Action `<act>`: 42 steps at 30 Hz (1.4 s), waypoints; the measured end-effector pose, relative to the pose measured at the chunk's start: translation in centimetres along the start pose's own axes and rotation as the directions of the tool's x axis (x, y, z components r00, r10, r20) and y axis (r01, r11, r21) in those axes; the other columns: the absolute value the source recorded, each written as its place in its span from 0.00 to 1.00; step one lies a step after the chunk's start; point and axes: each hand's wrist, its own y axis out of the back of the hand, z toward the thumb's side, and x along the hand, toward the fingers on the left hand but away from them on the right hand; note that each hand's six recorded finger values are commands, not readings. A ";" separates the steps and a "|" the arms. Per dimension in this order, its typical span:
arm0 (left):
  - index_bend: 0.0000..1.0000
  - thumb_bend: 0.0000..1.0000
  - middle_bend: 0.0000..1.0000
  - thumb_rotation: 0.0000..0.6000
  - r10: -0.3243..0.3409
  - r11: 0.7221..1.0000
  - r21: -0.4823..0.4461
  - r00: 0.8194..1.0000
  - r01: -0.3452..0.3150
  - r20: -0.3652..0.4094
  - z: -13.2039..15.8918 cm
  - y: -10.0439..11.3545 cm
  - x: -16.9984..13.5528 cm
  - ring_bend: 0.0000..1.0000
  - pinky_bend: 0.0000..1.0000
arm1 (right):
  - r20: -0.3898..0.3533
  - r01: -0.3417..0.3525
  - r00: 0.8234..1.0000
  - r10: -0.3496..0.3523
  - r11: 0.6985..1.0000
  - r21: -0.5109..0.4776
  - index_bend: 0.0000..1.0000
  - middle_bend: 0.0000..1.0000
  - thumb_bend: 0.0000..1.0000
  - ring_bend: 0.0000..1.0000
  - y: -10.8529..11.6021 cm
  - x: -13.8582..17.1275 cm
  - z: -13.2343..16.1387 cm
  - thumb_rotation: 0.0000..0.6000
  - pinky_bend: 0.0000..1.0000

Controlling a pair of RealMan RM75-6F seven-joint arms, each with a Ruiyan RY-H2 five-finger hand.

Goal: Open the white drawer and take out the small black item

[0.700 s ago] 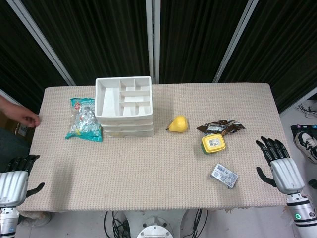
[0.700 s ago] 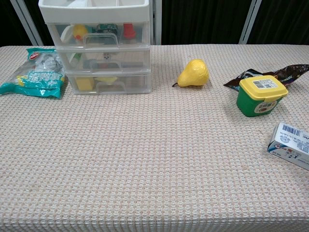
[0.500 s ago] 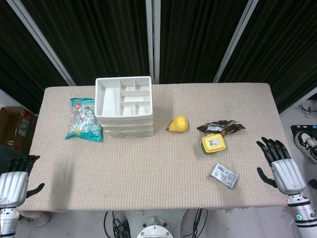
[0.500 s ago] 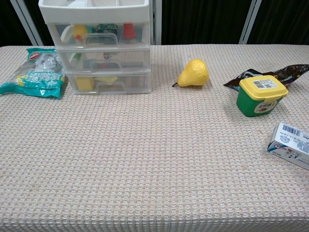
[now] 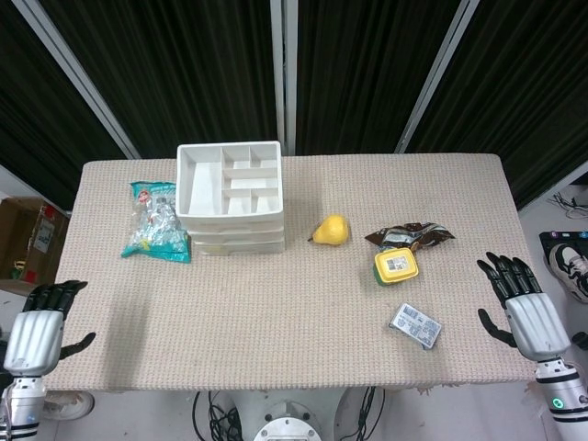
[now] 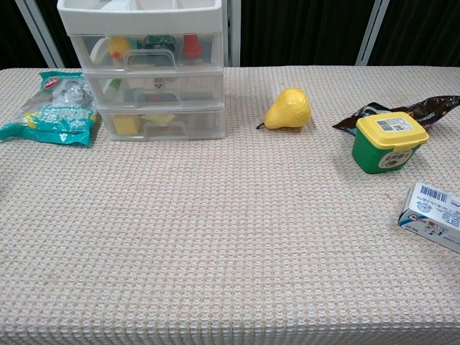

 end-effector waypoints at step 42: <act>0.12 0.46 0.88 1.00 -0.143 0.299 -0.902 0.949 0.312 0.281 22.6 -10.5 14.1 1.00 1.00 | 0.001 0.035 0.999 -0.035 0.999 0.033 0.00 0.00 0.33 0.00 1.9 0.5 0.4 1.00 0.00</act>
